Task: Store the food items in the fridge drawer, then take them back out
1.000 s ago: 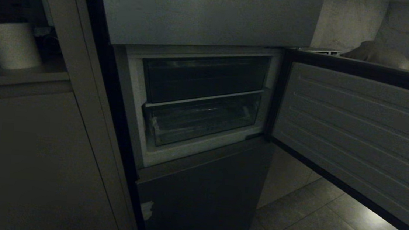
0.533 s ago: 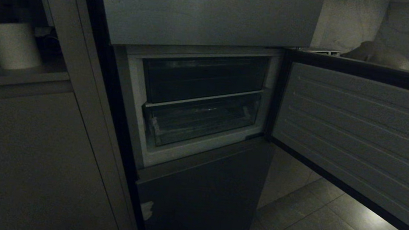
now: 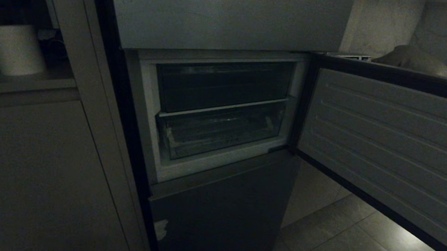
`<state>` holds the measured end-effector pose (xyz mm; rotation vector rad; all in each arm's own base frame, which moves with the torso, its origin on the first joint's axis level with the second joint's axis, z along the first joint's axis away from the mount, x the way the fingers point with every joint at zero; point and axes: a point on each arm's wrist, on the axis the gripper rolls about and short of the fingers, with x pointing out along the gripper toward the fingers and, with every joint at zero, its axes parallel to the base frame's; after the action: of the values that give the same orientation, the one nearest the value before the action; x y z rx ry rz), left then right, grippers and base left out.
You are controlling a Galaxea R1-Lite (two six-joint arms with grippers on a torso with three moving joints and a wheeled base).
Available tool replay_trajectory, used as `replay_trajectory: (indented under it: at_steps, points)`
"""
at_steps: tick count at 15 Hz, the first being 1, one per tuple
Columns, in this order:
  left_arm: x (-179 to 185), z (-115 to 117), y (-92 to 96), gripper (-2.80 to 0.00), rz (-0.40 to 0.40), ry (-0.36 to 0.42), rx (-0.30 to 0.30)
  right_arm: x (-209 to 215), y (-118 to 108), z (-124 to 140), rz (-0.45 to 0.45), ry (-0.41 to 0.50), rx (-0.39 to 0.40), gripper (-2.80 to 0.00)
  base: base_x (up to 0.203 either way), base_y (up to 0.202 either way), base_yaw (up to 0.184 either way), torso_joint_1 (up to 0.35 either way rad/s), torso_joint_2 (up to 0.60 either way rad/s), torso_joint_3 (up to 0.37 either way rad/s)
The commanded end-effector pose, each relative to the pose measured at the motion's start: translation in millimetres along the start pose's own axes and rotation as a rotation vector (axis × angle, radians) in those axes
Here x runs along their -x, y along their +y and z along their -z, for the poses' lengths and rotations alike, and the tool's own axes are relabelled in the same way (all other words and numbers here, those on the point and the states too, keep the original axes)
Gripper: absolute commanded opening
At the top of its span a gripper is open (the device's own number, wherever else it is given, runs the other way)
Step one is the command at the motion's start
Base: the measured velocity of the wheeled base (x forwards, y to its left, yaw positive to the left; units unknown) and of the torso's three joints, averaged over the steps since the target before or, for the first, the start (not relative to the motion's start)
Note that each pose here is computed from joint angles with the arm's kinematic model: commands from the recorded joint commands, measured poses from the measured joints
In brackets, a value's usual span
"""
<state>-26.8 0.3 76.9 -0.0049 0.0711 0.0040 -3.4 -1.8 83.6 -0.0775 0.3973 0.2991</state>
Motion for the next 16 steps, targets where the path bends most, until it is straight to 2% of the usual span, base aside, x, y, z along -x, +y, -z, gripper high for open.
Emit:
replay_trajectory:
  at_steps: [1, 4, 6, 7, 10, 12, 14, 16]
  points:
    - [0, 0, 0.0, -2.8, 0.001, 0.0, 0.001, 2, 1, 2, 0.079, -0.032, -0.038, -2.8, 0.0, 0.0, 0.0, 0.0, 0.0, 0.0]
    - [0, 0, 0.0, -2.8, -0.001, 0.001, 0.001, 2, 1, 2, 0.127, -0.031, -0.058, -2.8, 0.0, 0.0, 0.0, 0.0, 0.0, 0.0]
    - [0, 0, 0.0, -2.8, 0.001, 0.001, 0.001, -1, 1, 1, 0.234, 0.022, -0.093, -2.8, 0.0, 0.0, 0.0, 0.0, 0.0, 0.0]
    - [0, 0, 0.0, -2.8, -0.001, 0.003, 0.001, -1, 1, 1, 0.252, 0.017, -0.098, -2.8, 0.0, 0.0, 0.0, 0.0, 0.0, 0.0]
    - [0, 0, 0.0, -2.8, 0.001, 0.0, 0.001, 3, 3, 4, 0.342, -0.046, -0.133, -2.8, 0.0, 0.0, 0.0, 0.0, 0.0, 0.0]
    - [0, 0, 0.0, -2.8, 0.001, 0.003, 0.001, 7, 5, 6, 0.326, -0.11, -0.111, -2.8, 0.0, 0.0, 0.0, 0.0, 0.0, 0.0]
    - [0, 0, 0.0, -2.8, 0.001, 0.001, 0.001, 15, 8, 12, 0.297, -0.235, -0.049, -2.8, 0.0, 0.0, 0.0, 0.0, 0.0, 0.0]
    - [0, 0, 0.0, -2.8, 0.001, 0.0, 0.001, 17, 9, 16, 0.289, -0.308, -0.015, -2.8, 0.0, 0.0, 0.0, 0.0, 0.0, 0.0]
